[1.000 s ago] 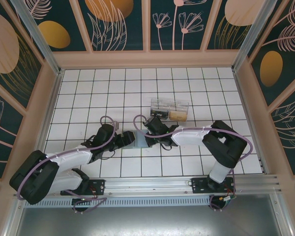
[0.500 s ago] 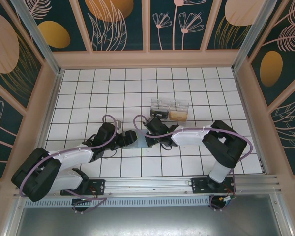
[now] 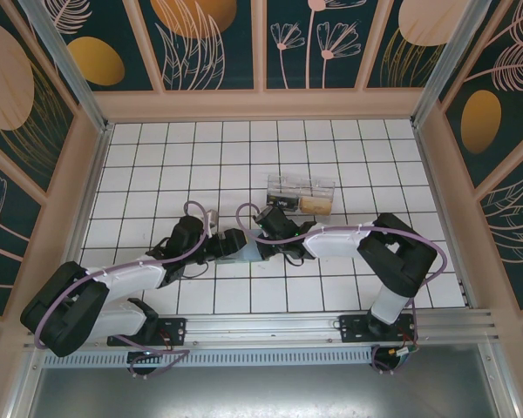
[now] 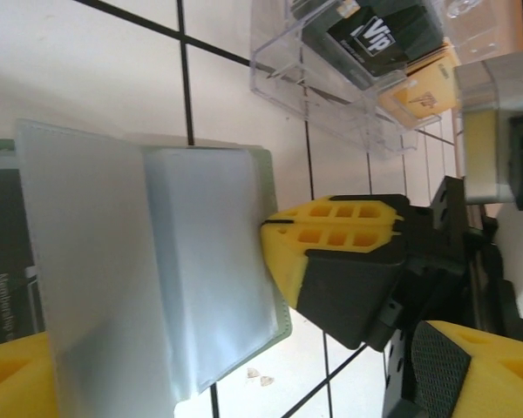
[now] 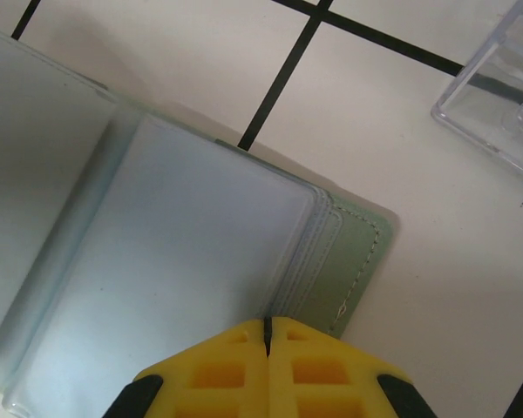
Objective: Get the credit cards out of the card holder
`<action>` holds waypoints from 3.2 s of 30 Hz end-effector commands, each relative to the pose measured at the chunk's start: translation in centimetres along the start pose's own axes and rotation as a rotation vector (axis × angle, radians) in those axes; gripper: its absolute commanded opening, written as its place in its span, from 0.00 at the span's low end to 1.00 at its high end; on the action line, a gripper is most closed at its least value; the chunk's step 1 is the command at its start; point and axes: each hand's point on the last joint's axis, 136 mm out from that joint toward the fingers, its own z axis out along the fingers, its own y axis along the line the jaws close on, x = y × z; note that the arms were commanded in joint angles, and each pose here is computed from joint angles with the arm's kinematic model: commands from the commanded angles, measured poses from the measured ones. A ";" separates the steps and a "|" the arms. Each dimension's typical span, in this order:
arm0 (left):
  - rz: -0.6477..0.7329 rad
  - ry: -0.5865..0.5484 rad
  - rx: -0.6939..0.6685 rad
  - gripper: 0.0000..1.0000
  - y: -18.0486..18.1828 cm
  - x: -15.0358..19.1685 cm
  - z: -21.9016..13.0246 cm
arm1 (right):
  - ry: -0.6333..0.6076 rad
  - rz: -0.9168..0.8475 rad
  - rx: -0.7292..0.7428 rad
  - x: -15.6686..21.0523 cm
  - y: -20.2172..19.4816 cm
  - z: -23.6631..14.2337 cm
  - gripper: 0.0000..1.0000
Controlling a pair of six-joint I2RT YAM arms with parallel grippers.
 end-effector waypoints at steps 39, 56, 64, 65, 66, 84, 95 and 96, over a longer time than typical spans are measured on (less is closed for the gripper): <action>0.034 -0.110 -0.161 0.90 1.0 -2.9 -1.7 | -0.104 0.104 -0.054 -2.9 0.1 -3.0 0.05; -0.005 -0.063 -0.168 0.85 3.0 -1.5 -1.2 | -0.034 0.105 -0.081 -1.8 1.7 -0.4 0.05; 0.019 -0.119 -0.297 0.48 5.0 -2.3 -2.5 | -0.079 0.227 -0.257 -3.8 4.8 -1.7 0.07; 0.018 -0.122 -0.319 0.41 5.4 -2.3 -2.6 | -0.083 0.245 -0.274 -4.0 5.0 -1.8 0.07; 0.014 -0.121 -0.338 0.35 5.8 -2.3 -2.6 | -0.086 0.275 -0.294 -4.3 5.3 -2.0 0.06; 0.030 -0.063 -0.321 0.00 6.1 -1.9 -0.8 | 0.043 0.575 -0.389 -3.5 6.6 0.0 0.14; -0.003 -0.010 -0.360 0.00 7.8 -0.5 -0.1 | 0.063 0.572 -0.344 -2.9 6.0 0.4 0.17; -0.006 -0.006 -0.361 0.00 7.9 -0.4 0.0 | 0.066 0.574 -0.336 -2.8 5.9 0.4 0.18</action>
